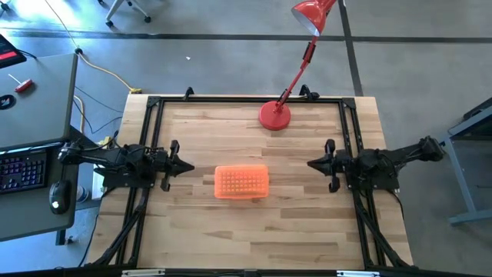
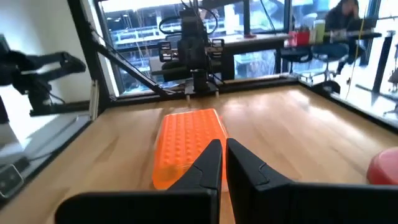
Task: Pick & place school supplies into a supply box
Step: Return to Home Position
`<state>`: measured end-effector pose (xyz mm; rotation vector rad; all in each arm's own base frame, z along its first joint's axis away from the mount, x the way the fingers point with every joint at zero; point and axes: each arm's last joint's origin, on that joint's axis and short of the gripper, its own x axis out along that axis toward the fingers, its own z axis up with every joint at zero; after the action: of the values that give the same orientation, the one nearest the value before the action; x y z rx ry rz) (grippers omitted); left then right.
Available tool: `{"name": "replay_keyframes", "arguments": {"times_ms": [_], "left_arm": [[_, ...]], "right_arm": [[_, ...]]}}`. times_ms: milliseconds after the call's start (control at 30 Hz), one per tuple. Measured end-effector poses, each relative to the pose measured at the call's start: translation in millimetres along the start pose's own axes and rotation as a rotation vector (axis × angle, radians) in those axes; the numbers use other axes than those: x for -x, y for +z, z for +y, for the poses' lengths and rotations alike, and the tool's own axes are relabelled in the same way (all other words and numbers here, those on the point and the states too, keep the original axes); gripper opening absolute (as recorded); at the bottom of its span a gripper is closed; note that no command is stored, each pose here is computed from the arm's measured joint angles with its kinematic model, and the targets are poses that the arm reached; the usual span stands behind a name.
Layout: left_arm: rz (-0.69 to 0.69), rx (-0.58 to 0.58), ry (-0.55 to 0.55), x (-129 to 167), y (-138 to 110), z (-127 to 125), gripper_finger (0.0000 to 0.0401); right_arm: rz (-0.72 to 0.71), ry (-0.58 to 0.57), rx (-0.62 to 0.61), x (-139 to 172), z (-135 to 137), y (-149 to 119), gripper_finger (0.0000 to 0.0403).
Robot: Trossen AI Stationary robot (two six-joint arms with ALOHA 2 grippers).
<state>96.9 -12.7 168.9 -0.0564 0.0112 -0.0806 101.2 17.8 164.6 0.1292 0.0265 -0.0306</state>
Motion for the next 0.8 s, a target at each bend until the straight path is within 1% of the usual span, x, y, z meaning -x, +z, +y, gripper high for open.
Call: {"name": "replay_keyframes", "arguments": {"times_ms": [100,433,800], "left_arm": [[0.000,0.000,0.000,0.0,0.0,0.0,0.0044],[0.000,0.000,0.001,0.0,0.0,0.0,0.0044],[0.000,0.000,0.003,0.0,0.0,0.1,0.0044]], "right_arm": [[0.003,-0.003,-0.026,-0.4,-0.4,-0.2,0.0000],[-0.002,-0.005,0.063,-0.4,-0.4,0.3,0.0000],[-0.003,-0.004,0.066,-0.4,-0.4,0.4,0.0000]]}}
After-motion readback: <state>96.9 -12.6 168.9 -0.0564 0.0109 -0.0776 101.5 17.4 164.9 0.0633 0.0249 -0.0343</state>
